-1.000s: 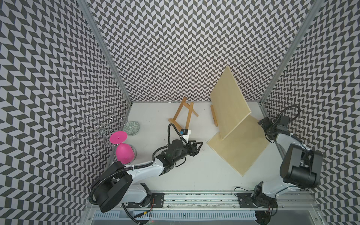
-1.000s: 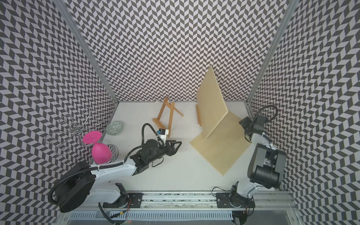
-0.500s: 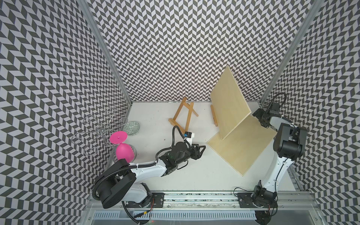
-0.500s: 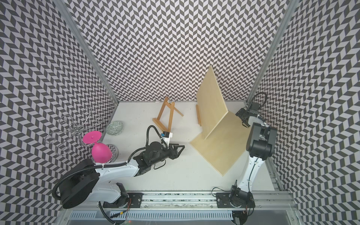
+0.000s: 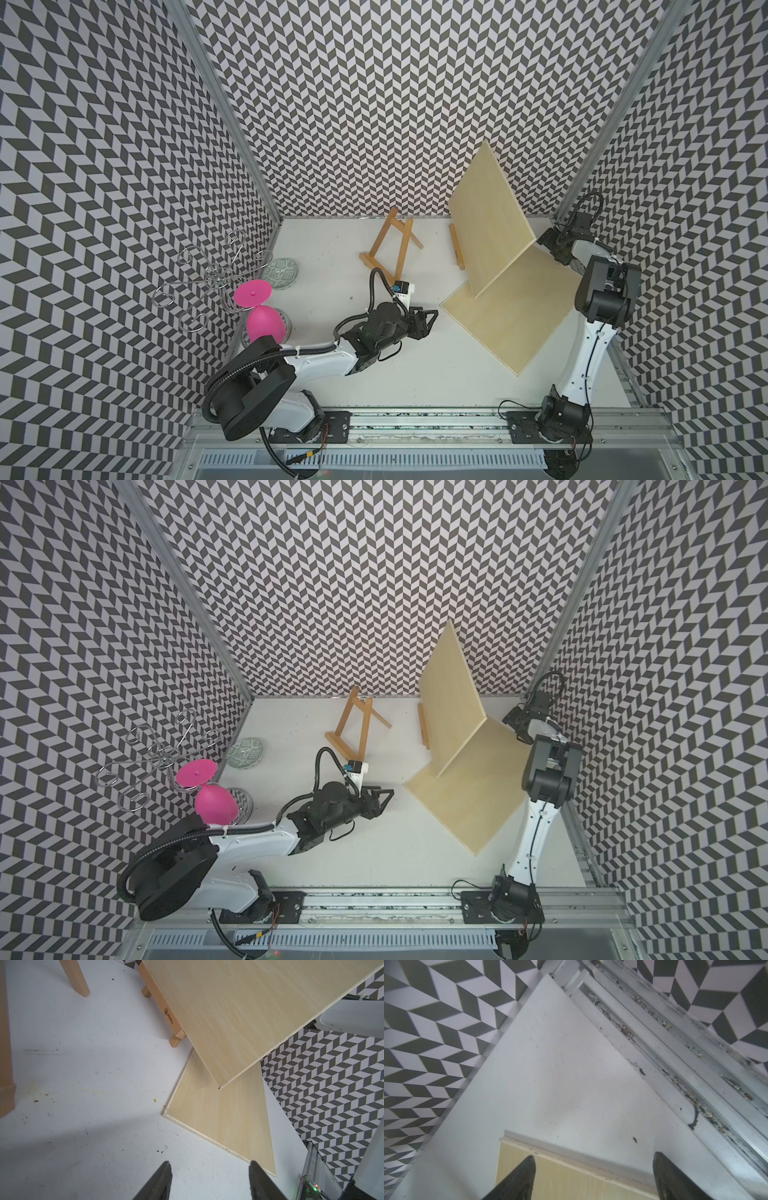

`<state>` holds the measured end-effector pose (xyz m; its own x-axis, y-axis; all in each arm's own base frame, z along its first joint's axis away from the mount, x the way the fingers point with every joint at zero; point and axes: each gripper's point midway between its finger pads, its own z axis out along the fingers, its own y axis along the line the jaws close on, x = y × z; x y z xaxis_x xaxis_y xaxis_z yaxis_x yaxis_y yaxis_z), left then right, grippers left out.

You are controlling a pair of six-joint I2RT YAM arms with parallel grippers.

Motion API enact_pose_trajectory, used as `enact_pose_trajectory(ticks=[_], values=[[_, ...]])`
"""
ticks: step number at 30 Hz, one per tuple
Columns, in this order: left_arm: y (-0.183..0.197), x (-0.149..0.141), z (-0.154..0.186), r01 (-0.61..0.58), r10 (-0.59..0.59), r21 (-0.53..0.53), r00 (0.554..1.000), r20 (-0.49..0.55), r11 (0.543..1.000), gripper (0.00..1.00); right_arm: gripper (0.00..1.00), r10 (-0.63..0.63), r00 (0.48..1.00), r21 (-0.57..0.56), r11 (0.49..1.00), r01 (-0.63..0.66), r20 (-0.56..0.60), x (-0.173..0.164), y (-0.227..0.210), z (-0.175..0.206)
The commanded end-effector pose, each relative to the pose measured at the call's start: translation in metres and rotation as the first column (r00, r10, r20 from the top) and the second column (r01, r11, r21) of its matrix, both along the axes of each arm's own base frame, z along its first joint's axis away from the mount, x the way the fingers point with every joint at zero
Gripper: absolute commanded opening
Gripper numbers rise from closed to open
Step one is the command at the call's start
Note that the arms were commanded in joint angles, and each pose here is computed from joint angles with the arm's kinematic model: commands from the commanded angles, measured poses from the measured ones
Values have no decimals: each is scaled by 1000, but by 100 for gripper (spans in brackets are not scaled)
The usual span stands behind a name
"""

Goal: Assemble the easel
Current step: Move the drawing board to the center of the board.

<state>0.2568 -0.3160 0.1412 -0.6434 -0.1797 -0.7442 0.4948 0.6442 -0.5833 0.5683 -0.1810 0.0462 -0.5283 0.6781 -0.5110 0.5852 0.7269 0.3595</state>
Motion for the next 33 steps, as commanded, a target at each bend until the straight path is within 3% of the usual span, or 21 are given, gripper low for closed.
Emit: enact_pose_trajectory(ticks=[1, 6, 12, 30, 33], values=[[-5, 7, 14, -21, 22, -25, 999, 27, 999, 61, 87, 12, 999, -4, 1000, -12, -39, 1, -2, -13], [-2, 8, 11, -41, 41, -16, 999, 14, 999, 61, 87, -5, 996, 21, 1000, 7, -84, -11, 2, -20], [5, 6, 10, -62, 62, -20, 998, -8, 998, 61, 89, -61, 993, 60, 996, 67, -97, -56, 14, -21], [61, -26, -11, -165, 160, -38, 982, -104, 986, 63, 92, -47, 992, 170, 983, 68, -120, -163, 61, -30], [65, -30, -13, -168, 161, -48, 980, -120, 985, 64, 93, -49, 993, 229, 971, 71, -104, -180, 73, -34]])
